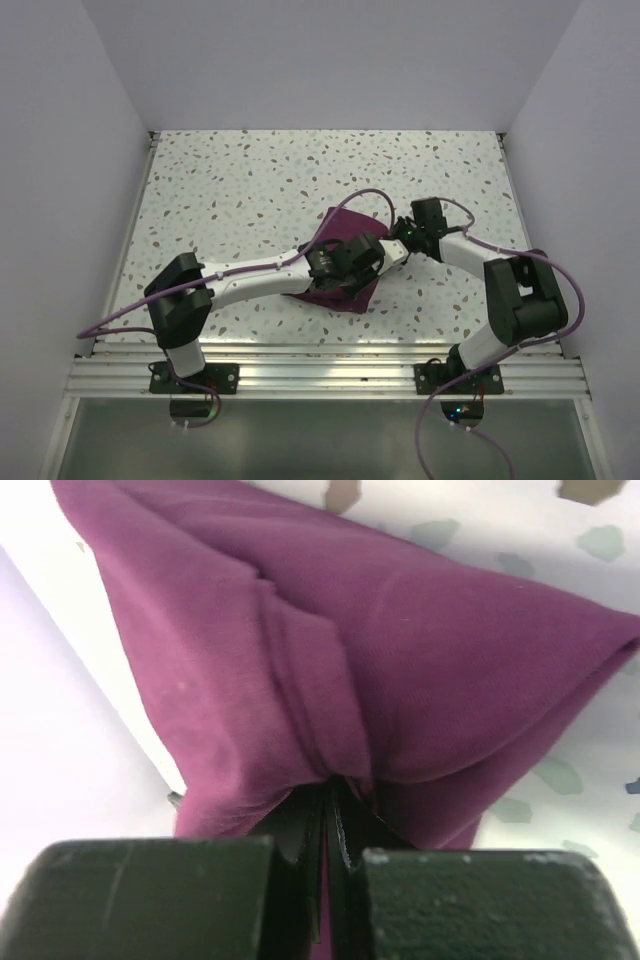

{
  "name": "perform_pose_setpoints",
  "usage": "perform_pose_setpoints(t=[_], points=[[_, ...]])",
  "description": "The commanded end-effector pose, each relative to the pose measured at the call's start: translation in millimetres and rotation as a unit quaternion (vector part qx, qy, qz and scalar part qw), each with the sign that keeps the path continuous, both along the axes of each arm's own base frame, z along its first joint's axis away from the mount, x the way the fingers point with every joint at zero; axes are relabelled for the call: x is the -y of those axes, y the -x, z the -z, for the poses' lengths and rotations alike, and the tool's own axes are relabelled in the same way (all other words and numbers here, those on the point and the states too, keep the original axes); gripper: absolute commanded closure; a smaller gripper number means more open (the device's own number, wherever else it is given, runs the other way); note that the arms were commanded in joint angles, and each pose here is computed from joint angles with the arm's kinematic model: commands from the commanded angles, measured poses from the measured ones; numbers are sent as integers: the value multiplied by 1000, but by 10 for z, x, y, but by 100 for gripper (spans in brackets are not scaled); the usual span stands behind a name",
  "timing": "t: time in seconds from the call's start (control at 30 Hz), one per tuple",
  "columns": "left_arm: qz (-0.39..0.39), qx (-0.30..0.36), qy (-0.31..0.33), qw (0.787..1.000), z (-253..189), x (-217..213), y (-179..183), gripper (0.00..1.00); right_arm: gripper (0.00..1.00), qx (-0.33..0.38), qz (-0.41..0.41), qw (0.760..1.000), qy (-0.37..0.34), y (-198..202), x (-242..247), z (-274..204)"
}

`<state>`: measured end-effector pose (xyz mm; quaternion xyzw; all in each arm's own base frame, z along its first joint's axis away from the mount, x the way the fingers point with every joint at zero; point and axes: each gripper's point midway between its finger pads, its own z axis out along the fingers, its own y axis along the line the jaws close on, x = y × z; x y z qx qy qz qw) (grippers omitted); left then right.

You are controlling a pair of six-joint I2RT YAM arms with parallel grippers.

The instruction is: Prepare the surgical pack

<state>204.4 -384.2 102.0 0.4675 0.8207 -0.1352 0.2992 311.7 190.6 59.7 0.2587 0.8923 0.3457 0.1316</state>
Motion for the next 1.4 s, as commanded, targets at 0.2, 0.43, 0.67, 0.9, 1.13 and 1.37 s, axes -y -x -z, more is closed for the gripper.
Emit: perform_pose_setpoints(t=[0.2, 0.43, 0.67, 0.9, 1.13, 1.37], points=[[10, 10, 35, 999, -181, 138, -12, 100, 100, 11, 0, 999, 33, 106, 111, 84], [17, 1, 24, 1000, -95, 102, 31, 100, 100, 42, -28, 996, 66, 185, 289, -317], [32, -30, 31, 999, 72, -25, 227, 64, 73, 44, -40, 997, 54, 91, 481, -756], [2, -14, 63, 998, -113, -198, 247, 30, 36, 18, -41, 999, 21, 76, 497, -773], [-14, 18, 124, 992, -629, -175, 193, 9, 16, -25, -37, 999, -15, 44, 396, -710], [-14, 17, 116, 993, -555, 36, 82, 0, 13, -36, -24, 998, -41, 15, 316, -630]])
